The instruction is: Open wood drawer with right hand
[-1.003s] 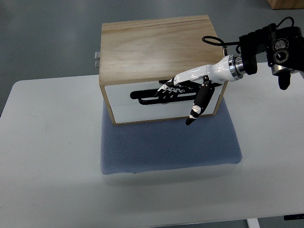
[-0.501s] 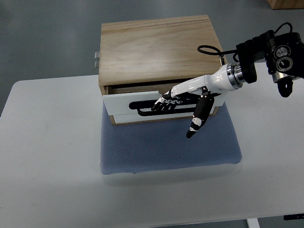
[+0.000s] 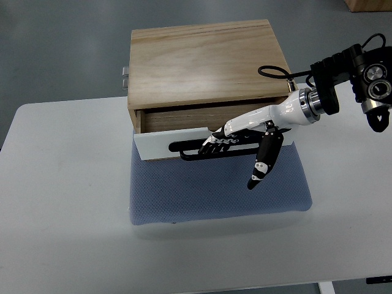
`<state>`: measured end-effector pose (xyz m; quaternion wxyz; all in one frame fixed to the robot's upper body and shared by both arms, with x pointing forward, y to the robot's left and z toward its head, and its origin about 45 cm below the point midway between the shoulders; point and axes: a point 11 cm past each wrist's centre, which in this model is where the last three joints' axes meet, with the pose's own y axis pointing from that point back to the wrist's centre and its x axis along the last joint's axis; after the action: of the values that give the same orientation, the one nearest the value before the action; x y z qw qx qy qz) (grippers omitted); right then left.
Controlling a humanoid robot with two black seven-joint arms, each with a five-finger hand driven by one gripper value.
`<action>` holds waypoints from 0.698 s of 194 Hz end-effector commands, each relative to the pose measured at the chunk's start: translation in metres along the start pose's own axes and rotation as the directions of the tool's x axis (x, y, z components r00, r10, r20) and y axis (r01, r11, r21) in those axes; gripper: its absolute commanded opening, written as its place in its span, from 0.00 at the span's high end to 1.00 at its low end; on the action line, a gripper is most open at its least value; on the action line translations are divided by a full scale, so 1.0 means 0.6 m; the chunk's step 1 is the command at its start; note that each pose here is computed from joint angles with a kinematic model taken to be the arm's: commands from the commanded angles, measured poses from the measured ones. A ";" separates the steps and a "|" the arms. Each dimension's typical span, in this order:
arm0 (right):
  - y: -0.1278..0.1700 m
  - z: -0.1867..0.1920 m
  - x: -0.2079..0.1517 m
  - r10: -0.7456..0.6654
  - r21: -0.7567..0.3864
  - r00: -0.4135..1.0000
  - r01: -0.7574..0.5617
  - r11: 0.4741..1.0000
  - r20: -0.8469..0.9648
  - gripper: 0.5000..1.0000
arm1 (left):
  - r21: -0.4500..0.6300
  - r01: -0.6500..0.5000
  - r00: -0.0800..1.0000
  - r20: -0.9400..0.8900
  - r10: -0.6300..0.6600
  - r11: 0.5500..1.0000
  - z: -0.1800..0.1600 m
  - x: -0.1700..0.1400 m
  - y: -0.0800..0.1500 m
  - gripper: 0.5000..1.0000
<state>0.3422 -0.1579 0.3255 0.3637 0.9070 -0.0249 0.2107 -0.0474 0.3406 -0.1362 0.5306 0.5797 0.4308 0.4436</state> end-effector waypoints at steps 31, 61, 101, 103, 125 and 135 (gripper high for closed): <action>0.014 -0.004 -0.012 -0.005 0.004 1.000 0.005 1.000 -0.007 0.11 | 0.000 0.000 1.000 0.000 0.000 1.000 0.000 0.000 0.000 0.00; 0.023 -0.010 -0.002 0.012 0.002 1.000 -0.012 1.000 -0.021 0.11 | -0.001 0.000 1.000 0.000 0.000 1.000 0.001 0.000 0.000 0.00; 0.077 -0.035 0.038 0.096 0.005 0.995 -0.096 0.995 0.027 0.11 | 0.000 0.000 1.000 0.000 0.000 1.000 0.000 0.000 0.000 0.00; 0.080 -0.036 0.040 0.099 0.005 0.994 -0.100 0.995 0.034 0.11 | 0.000 0.000 1.000 0.000 0.000 1.000 0.000 0.000 0.000 0.00; 0.113 -0.047 0.058 0.144 0.008 0.985 -0.146 0.989 0.093 0.11 | 0.000 0.000 1.000 0.000 0.000 1.000 0.000 0.000 0.000 0.00; 0.132 -0.056 0.070 0.172 0.025 0.978 -0.176 0.984 0.116 0.11 | -0.001 0.000 1.000 0.000 0.000 1.000 0.001 0.000 0.000 0.00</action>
<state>0.3492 -0.1823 0.3946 0.3425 0.9130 -0.0969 0.1995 -0.0474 0.3406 -0.1362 0.5306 0.5797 0.4307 0.4437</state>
